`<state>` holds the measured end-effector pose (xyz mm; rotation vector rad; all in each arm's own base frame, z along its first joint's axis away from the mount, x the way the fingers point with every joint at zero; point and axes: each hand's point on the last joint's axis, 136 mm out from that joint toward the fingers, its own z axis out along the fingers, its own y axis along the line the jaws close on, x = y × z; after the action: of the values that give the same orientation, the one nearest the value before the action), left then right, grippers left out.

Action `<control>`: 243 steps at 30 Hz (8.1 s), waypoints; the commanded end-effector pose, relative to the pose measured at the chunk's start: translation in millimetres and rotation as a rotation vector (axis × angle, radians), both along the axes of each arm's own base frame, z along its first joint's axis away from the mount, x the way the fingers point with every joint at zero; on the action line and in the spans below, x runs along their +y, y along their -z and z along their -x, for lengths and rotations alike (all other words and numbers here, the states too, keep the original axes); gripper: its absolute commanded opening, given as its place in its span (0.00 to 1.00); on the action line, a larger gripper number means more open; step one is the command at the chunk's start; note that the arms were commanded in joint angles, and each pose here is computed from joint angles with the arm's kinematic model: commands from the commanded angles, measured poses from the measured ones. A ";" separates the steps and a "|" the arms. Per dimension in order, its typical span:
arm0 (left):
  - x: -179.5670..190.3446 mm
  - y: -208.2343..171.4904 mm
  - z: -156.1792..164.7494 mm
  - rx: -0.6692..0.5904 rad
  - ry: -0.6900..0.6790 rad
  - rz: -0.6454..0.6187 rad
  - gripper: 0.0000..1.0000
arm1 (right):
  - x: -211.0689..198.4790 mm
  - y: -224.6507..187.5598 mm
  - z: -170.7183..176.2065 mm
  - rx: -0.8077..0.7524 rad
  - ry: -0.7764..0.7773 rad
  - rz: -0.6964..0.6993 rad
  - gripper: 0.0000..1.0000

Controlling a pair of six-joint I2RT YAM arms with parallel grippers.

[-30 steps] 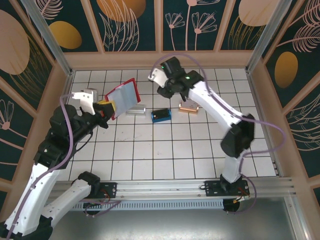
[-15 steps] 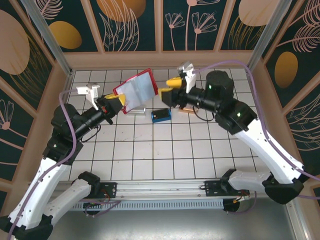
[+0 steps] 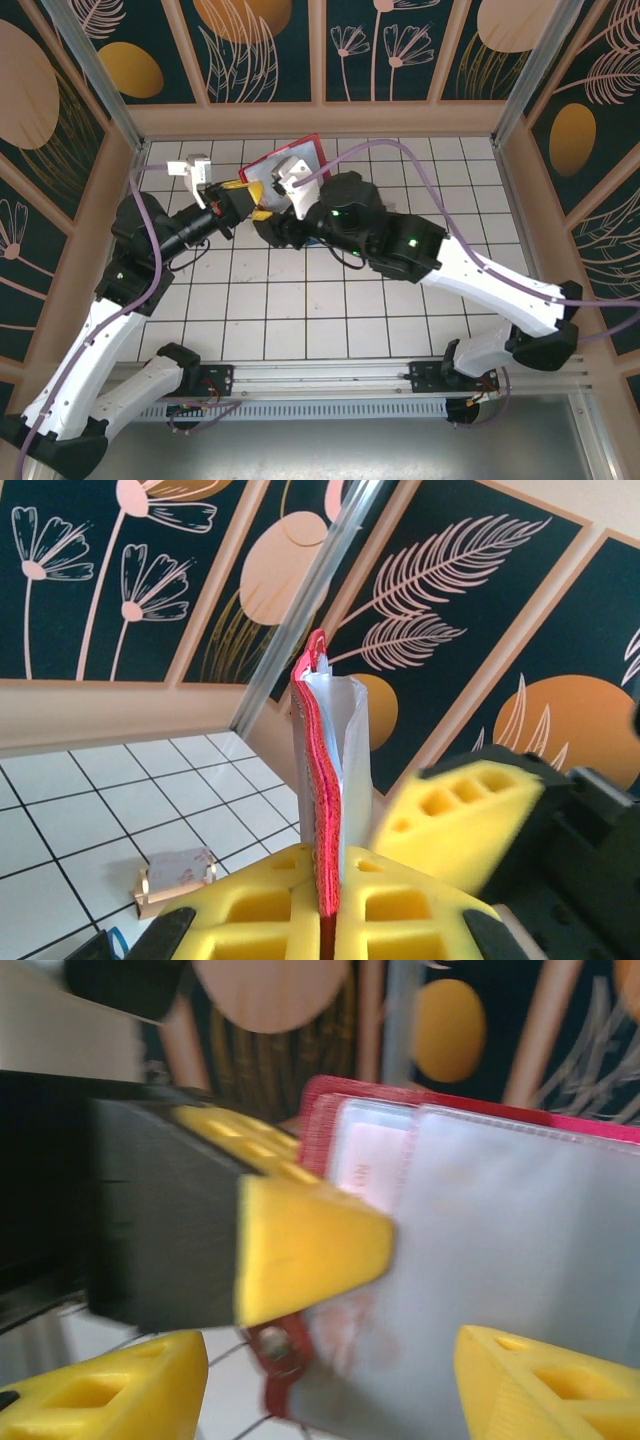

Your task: Take the credit cards out of the card holder

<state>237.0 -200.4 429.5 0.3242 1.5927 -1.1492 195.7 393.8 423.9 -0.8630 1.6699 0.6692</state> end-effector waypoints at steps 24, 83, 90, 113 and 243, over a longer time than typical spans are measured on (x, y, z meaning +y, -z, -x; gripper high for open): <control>-7.4 -34.4 18.8 -0.100 0.097 0.034 0.00 | -15.8 -8.4 -10.0 -0.017 0.023 -0.035 0.77; -24.6 -34.8 57.8 -0.182 0.335 -0.017 0.00 | -76.3 -55.5 45.7 0.295 -0.510 -0.369 0.33; -26.1 -33.5 50.7 -0.162 0.321 -0.023 0.00 | -74.6 -54.6 55.4 0.345 -0.566 -0.376 0.32; -30.7 -45.8 63.6 -0.174 0.414 0.021 0.00 | -62.9 -24.4 17.0 0.412 -0.382 -0.299 0.33; -13.3 -12.4 9.2 -0.128 0.098 -0.131 0.00 | -243.5 209.1 -166.0 0.092 -0.080 0.916 0.00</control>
<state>229.5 -213.6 431.6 0.5251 1.6076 -1.0821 353.6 154.8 224.7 -1.3876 2.0932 0.0209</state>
